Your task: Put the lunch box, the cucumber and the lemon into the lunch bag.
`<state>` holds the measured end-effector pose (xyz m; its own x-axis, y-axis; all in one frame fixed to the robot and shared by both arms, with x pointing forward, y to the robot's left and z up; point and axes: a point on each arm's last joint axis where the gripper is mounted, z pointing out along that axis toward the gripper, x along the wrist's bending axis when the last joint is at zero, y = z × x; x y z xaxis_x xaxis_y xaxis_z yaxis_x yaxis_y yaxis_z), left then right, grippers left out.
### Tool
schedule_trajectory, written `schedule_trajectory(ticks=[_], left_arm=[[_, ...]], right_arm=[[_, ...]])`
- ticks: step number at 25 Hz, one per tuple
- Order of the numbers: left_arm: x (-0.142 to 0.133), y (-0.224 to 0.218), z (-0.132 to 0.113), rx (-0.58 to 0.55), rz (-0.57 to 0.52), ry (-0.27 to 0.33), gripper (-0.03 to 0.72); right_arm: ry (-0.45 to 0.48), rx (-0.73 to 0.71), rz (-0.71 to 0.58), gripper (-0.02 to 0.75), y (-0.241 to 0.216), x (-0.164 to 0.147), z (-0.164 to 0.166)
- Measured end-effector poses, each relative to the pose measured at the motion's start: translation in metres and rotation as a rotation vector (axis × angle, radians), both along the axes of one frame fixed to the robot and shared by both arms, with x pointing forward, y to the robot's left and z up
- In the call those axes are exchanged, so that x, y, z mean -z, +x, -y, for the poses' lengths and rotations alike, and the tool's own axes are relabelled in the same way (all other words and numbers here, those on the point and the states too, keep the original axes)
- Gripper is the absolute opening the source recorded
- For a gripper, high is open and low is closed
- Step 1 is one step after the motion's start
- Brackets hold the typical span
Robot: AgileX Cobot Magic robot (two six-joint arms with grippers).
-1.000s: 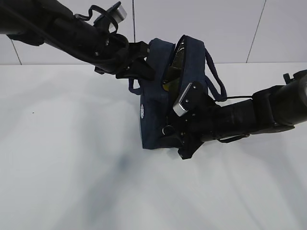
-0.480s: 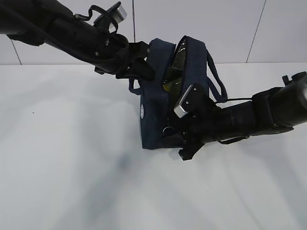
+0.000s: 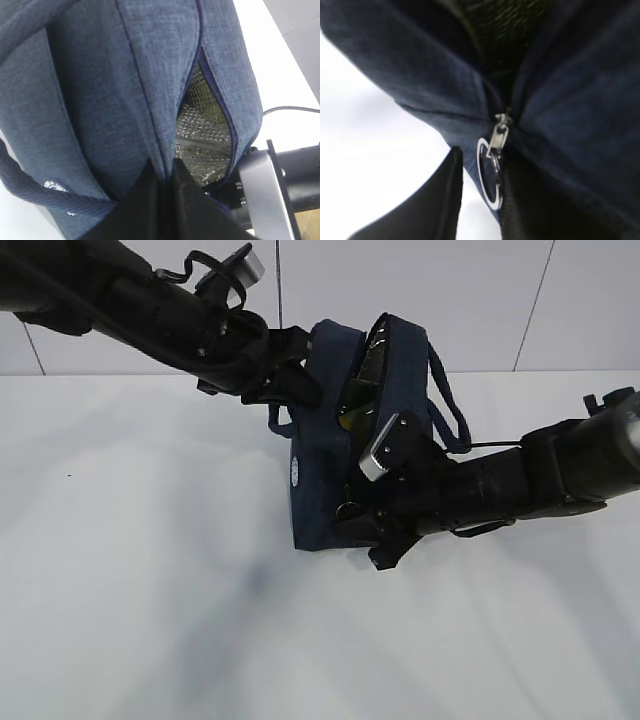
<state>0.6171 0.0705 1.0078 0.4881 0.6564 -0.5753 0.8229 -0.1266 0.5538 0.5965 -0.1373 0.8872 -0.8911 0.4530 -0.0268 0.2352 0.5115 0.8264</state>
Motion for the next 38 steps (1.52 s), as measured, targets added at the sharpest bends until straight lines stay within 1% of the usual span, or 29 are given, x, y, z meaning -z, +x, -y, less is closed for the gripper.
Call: schedule_trajectory(ticks=[16,18,19,21,22,31,38], left_arm=[[0.0000,0.0000,0.0000,0.000,0.000,0.000,0.002],[0.0000,0.0000,0.0000,0.000,0.000,0.000,0.002],[-0.0001,0.0000,0.0001,-0.001,-0.001,-0.002,0.002],[-0.0001,0.0000,0.0001,-0.001,-0.001,-0.002,0.002],[-0.0001,0.0000,0.0001,-0.001,-0.001,-0.002,0.002],[-0.0001,-0.0002,0.0001,0.001,-0.002,-0.002,0.002],[-0.0001,-0.0003,0.0002,0.002,-0.003,-0.002,0.002]], right_arm=[[0.013,0.013,-0.020,0.177,-0.0001,-0.0002,-0.0002],[0.013,0.013,-0.020,0.146,-0.0001,-0.0002,-0.0002],[0.013,0.013,-0.020,0.115,-0.0001,-0.0002,-0.0002],[0.015,0.014,-0.020,0.023,0.0002,-0.0005,-0.0003],[0.015,0.014,-0.020,0.000,0.0002,-0.0005,-0.0003],[0.015,0.021,-0.025,0.001,0.0004,-0.0004,-0.0001],[0.022,0.039,-0.073,0.001,-0.0012,-0.0012,0.0001]])
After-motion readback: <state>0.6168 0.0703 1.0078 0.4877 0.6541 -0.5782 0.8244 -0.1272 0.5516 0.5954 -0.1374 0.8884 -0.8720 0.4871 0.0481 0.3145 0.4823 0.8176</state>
